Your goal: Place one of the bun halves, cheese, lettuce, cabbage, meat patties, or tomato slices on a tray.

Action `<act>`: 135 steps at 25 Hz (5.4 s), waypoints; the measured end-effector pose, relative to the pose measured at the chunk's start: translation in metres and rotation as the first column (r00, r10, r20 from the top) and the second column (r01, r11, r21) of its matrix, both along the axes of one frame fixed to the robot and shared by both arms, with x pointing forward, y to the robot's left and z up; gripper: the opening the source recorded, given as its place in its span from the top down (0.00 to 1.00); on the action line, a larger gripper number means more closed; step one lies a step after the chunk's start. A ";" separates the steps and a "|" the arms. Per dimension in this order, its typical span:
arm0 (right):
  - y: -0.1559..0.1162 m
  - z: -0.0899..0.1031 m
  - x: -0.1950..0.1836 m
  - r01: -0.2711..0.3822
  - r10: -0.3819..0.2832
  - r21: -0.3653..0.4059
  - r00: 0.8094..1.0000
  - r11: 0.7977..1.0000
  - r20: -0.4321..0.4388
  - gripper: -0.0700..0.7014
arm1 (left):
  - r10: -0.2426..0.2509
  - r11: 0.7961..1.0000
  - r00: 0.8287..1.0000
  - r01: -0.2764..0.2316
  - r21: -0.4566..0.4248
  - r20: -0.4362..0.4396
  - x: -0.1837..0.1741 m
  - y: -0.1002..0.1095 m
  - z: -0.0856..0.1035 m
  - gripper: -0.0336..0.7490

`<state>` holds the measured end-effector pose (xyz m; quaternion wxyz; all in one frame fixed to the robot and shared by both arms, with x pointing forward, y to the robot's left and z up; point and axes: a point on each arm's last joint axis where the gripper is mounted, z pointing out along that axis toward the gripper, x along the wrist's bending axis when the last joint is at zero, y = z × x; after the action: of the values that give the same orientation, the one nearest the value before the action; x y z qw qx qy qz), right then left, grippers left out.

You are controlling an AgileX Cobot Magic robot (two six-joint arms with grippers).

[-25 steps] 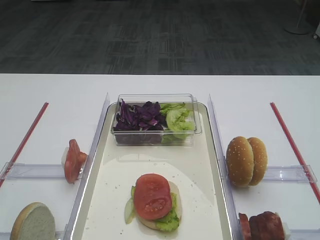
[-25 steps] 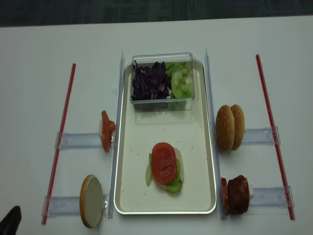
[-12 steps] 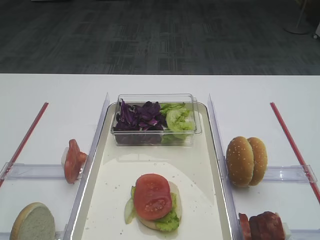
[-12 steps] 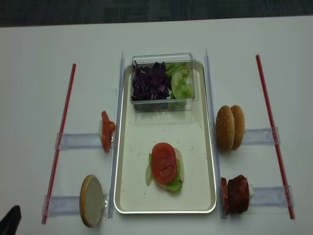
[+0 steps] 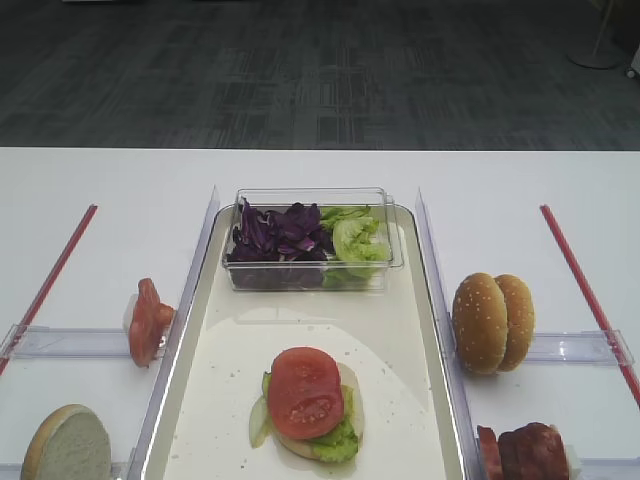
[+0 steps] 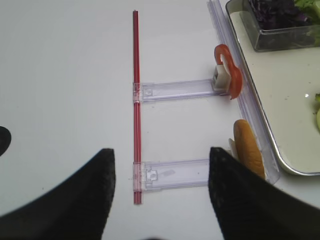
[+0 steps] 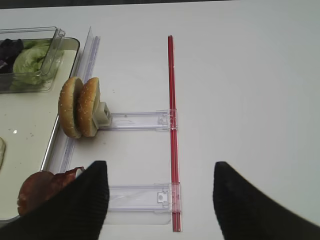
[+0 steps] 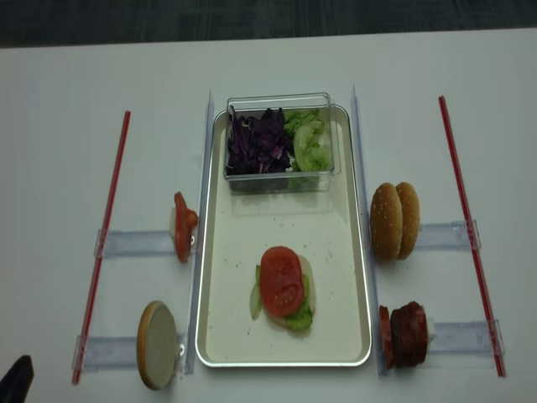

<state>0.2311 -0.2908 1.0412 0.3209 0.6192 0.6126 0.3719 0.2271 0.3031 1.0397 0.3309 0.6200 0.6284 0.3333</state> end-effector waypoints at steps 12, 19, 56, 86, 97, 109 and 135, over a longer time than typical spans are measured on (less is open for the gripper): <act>0.000 0.000 0.000 0.000 0.000 0.000 1.000 1.000 0.000 0.29 | 0.003 1.000 1.000 -0.003 -0.002 0.000 0.000 0.000 0.000 0.47; 0.000 0.000 0.000 0.000 0.000 0.000 1.000 1.000 0.000 0.29 | 0.003 1.000 1.000 -0.003 -0.002 0.000 0.000 0.000 0.000 0.47; 0.000 0.000 0.000 0.000 0.000 0.000 1.000 1.000 0.000 0.29 | 0.006 1.000 1.000 -0.006 -0.006 0.000 0.000 0.000 0.000 0.47; 0.000 0.000 0.000 0.000 0.000 0.000 1.000 1.000 0.000 0.29 | 0.006 1.000 1.000 -0.006 -0.007 0.000 0.000 0.000 0.000 0.47; 0.000 0.000 0.000 0.000 0.000 0.000 1.000 1.000 0.000 0.29 | 0.006 1.000 1.000 -0.006 -0.007 0.000 0.000 0.000 0.000 0.47; 0.000 0.000 0.000 0.000 0.000 0.000 1.000 1.000 0.000 0.29 | 0.006 1.000 1.000 -0.006 -0.007 0.000 0.000 0.000 0.000 0.47; 0.000 0.000 0.000 0.000 0.000 0.000 1.000 1.000 0.000 0.29 | 0.006 1.000 1.000 -0.006 -0.007 0.000 0.000 0.000 0.000 0.47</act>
<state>0.2311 -0.2908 1.0412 0.3209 0.6192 0.6126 0.3719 0.2271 0.3033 1.0397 0.3321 0.6169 0.6315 0.3322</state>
